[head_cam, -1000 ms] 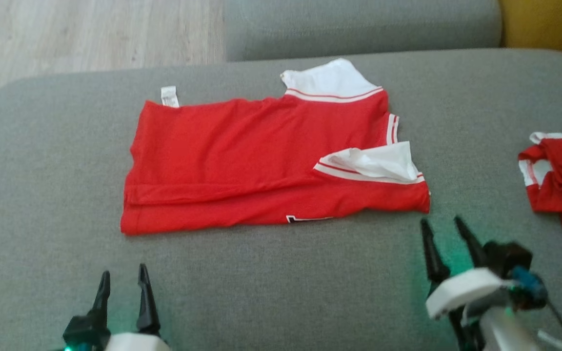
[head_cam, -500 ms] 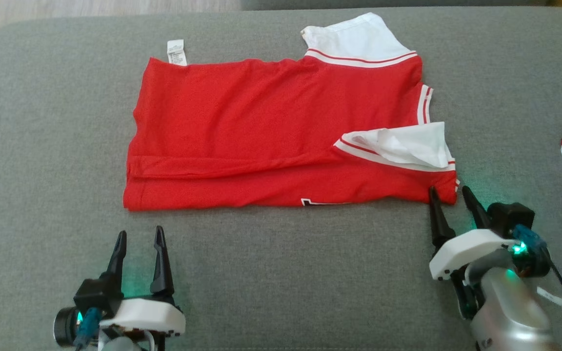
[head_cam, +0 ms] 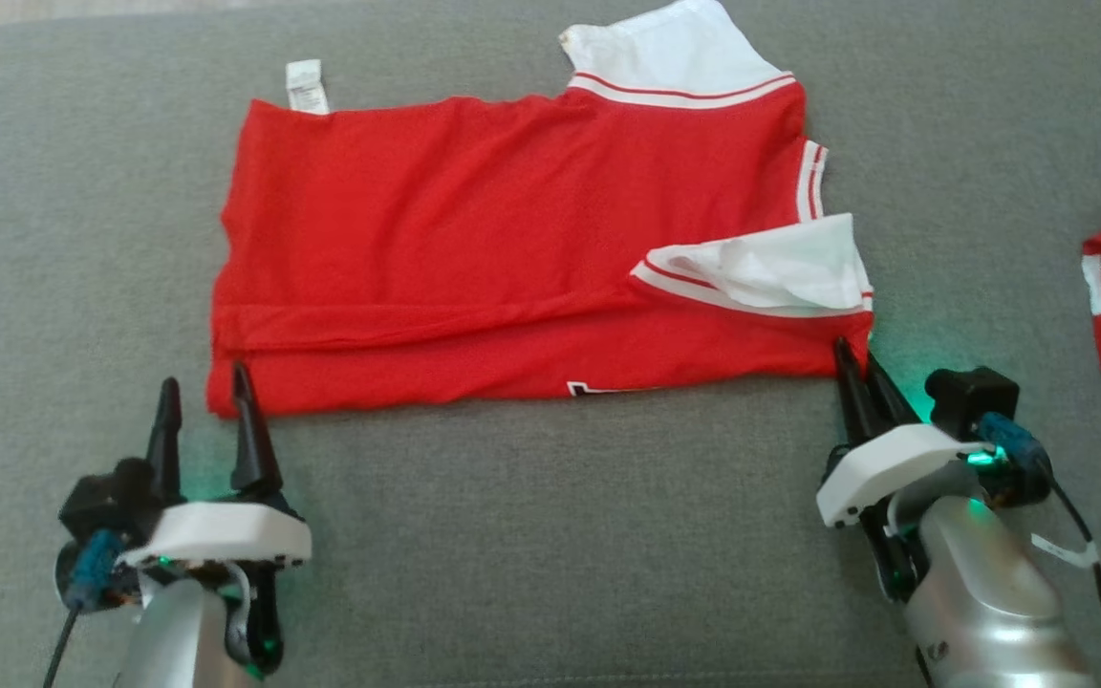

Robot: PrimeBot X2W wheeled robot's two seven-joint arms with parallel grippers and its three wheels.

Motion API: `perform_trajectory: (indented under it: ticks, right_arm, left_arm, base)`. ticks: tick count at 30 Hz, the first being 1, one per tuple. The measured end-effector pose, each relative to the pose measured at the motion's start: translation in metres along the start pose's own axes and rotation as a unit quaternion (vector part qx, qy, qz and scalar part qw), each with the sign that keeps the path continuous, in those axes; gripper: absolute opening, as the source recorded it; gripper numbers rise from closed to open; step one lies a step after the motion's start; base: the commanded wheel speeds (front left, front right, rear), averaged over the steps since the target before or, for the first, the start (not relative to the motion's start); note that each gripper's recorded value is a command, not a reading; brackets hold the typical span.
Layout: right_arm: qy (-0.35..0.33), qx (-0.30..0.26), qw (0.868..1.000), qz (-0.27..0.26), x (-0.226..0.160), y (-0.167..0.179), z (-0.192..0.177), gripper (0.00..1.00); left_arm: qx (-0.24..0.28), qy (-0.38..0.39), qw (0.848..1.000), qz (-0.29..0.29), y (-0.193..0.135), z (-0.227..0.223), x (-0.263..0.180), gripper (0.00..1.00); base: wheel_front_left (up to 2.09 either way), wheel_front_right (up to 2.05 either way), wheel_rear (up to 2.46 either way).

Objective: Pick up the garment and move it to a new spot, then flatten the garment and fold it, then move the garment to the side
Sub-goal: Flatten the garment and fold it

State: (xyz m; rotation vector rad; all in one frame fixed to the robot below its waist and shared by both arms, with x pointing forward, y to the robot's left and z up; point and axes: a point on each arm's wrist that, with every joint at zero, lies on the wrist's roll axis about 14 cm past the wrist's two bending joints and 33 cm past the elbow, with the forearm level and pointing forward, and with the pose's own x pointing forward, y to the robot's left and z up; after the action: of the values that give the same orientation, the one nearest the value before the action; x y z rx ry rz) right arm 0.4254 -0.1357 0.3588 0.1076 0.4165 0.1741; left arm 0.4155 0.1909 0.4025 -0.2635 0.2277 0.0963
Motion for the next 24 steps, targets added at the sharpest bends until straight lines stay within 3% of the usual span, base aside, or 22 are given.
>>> perform_trajectory:
  ticks: [8,9,10,17,24]
  right_arm:
    - [-0.01,0.013,1.0,0.0,0.0,-0.001,0.003,0.0]
    - [-0.011,0.015,1.0,0.0,0.0,-0.001,0.004,0.0]
    - [-0.012,0.017,1.0,0.001,0.0,-0.001,0.004,0.0]
    - [-0.047,0.038,0.998,0.009,0.002,0.007,0.028,0.0]
    - [-0.114,0.048,0.992,0.017,0.0,0.012,0.082,0.0]
  left_arm:
    - [-0.027,0.085,0.996,0.002,0.002,-0.053,0.002,1.0]
    - [-0.03,0.087,0.996,-0.001,0.0,-0.054,0.005,0.44]
    - [-0.031,0.088,0.996,-0.006,-0.003,-0.054,0.008,0.0]
    - [-0.051,0.071,0.996,-0.014,-0.008,-0.039,0.015,0.0]
    - [-0.037,-0.032,0.998,-0.034,-0.015,0.033,0.02,0.0]
  base:
    - [0.0,0.0,0.0]
    - [0.0,0.0,0.0]
    - [0.0,0.0,0.0]
    - [0.0,0.0,0.0]
    - [0.0,0.0,0.0]
